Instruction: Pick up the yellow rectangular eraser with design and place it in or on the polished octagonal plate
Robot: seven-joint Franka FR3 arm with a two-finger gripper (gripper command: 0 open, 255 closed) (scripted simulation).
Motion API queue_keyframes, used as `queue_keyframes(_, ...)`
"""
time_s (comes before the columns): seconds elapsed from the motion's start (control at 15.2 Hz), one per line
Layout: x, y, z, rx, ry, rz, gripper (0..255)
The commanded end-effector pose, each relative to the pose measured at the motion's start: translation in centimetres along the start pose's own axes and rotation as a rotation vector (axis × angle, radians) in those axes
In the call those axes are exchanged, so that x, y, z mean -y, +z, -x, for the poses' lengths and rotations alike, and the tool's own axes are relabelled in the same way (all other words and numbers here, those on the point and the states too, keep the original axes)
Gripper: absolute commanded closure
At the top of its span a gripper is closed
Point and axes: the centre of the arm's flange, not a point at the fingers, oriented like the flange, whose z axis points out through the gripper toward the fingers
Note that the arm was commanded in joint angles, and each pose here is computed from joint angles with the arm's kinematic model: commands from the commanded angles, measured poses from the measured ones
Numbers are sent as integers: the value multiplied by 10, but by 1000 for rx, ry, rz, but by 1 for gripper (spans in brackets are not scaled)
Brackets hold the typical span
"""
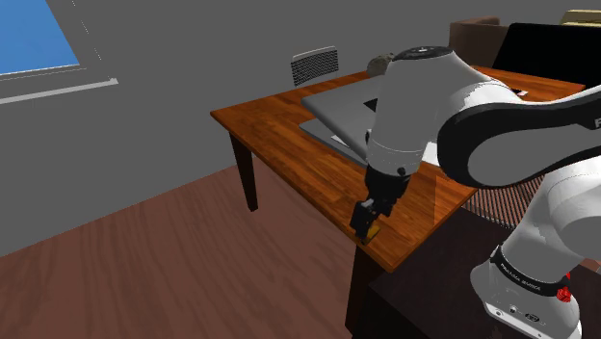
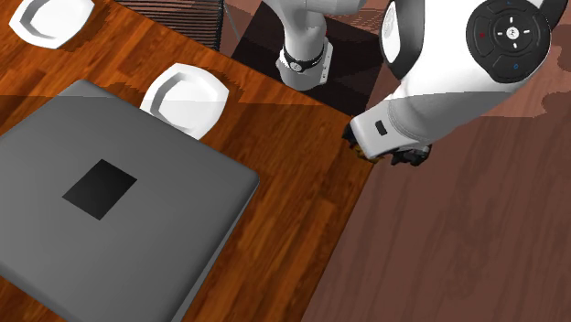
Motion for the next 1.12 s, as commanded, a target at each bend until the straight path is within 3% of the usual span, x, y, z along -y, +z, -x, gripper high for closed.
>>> queue_keyframes(0.0,2,12,0,-1,1,-1,0)
queue_keyframes(0.26,2,31,0,-1,1,-1,0)
queue_keyframes(0.79,2,31,0,0,1,-1,0)
queue_keyframes(0.86,2,31,0,0,1,-1,255)
queue_keyframes(1.06,2,31,0,0,1,-1,255)
